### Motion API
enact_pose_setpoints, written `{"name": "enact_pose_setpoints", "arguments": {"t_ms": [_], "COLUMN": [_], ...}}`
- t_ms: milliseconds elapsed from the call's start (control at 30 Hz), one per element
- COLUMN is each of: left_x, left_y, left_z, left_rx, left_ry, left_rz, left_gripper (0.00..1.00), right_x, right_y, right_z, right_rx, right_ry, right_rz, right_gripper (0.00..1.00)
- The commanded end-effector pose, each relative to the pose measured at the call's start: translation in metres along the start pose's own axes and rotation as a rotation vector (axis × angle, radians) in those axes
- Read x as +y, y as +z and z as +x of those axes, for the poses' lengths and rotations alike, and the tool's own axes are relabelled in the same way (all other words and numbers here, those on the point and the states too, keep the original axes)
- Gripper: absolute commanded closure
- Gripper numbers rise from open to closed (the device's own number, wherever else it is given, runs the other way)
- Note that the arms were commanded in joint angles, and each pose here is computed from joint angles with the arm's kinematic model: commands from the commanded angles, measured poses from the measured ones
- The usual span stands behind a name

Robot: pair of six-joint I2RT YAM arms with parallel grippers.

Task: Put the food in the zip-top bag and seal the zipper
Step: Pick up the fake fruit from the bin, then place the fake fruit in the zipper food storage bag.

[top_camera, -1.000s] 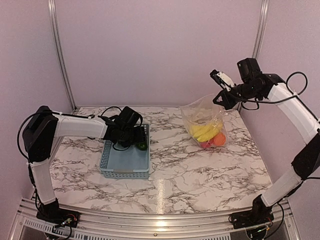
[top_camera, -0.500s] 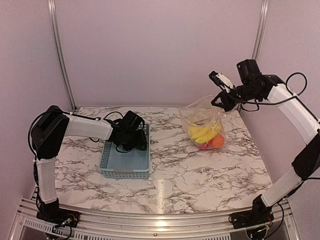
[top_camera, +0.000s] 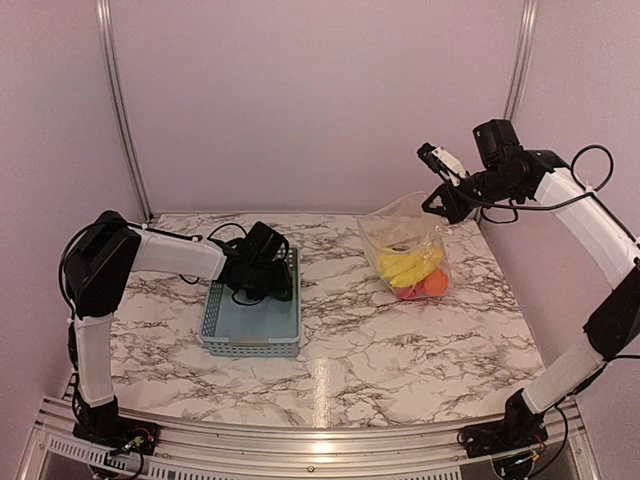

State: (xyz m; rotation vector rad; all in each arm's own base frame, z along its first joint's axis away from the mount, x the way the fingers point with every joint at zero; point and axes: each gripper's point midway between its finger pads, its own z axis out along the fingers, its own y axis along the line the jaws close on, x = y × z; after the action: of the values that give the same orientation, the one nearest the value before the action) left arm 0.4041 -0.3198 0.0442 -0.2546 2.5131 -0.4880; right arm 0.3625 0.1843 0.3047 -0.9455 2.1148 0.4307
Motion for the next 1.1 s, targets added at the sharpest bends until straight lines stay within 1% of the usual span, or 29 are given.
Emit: {"name": "enact_pose_setpoints", "arguments": {"t_ms": [0,67,133,200,300,367,467,533,633,700,800,900,967,1067], "left_x": [-0.003,-0.005,-0.006,-0.008,-0.014,-0.02,-0.027,-0.033,-0.042,-0.05,-0.063,-0.086,-0.106,-0.139], "left_y": [-0.007,-0.016,-0.026,-0.038,-0.058,-0.073,-0.092,-0.104,-0.121,-0.13,-0.146,-0.163,-0.176,-0.196], "left_z": [-0.014,-0.018,-0.021,-0.026,-0.036,-0.043,-0.05,-0.053,-0.058,-0.06,-0.064,-0.067,-0.066,-0.054], "left_rx": [-0.043,-0.054,-0.064,-0.073,-0.094,-0.113,-0.13,-0.142,-0.163,-0.17,-0.175,-0.174,-0.167,-0.135], "left_ry": [0.014,0.017,0.021,0.028,0.042,0.048,0.055,0.062,0.081,0.102,0.14,0.177,0.208,0.276], "left_rz": [0.011,0.023,0.029,0.029,0.049,0.074,0.107,0.134,0.183,0.214,0.259,0.339,0.414,0.529], "left_gripper": [0.54,0.6,0.62,0.62,0.62,0.63,0.64,0.64,0.64,0.64,0.64,0.64,0.64,0.64], "right_x": [0.003,0.003,0.0,-0.011,-0.042,-0.073,-0.11,-0.117,-0.109,-0.095,-0.067,-0.04,-0.022,-0.006], "right_y": [-0.001,0.0,0.001,0.002,0.006,0.0,-0.02,-0.031,-0.036,-0.028,-0.002,0.028,0.041,0.052], "right_z": [-0.011,-0.012,-0.015,-0.019,-0.024,-0.028,-0.05,-0.064,-0.076,-0.075,-0.06,-0.04,-0.029,-0.017], "right_rx": [-0.035,-0.035,-0.035,-0.029,-0.005,-0.005,-0.061,-0.096,-0.146,-0.143,-0.103,-0.058,-0.031,0.001], "right_ry": [-0.024,-0.023,-0.025,-0.023,-0.01,0.029,0.072,0.059,0.039,0.029,0.017,0.027,0.031,0.025], "right_rz": [-0.012,-0.014,-0.005,0.039,0.154,0.221,0.289,0.325,0.304,0.261,0.167,0.071,0.002,-0.053], "right_gripper": [1.0,1.0,1.0,1.0,1.0,1.0,1.0,1.0,1.0,1.0,1.0,1.0,1.0,1.0]}}
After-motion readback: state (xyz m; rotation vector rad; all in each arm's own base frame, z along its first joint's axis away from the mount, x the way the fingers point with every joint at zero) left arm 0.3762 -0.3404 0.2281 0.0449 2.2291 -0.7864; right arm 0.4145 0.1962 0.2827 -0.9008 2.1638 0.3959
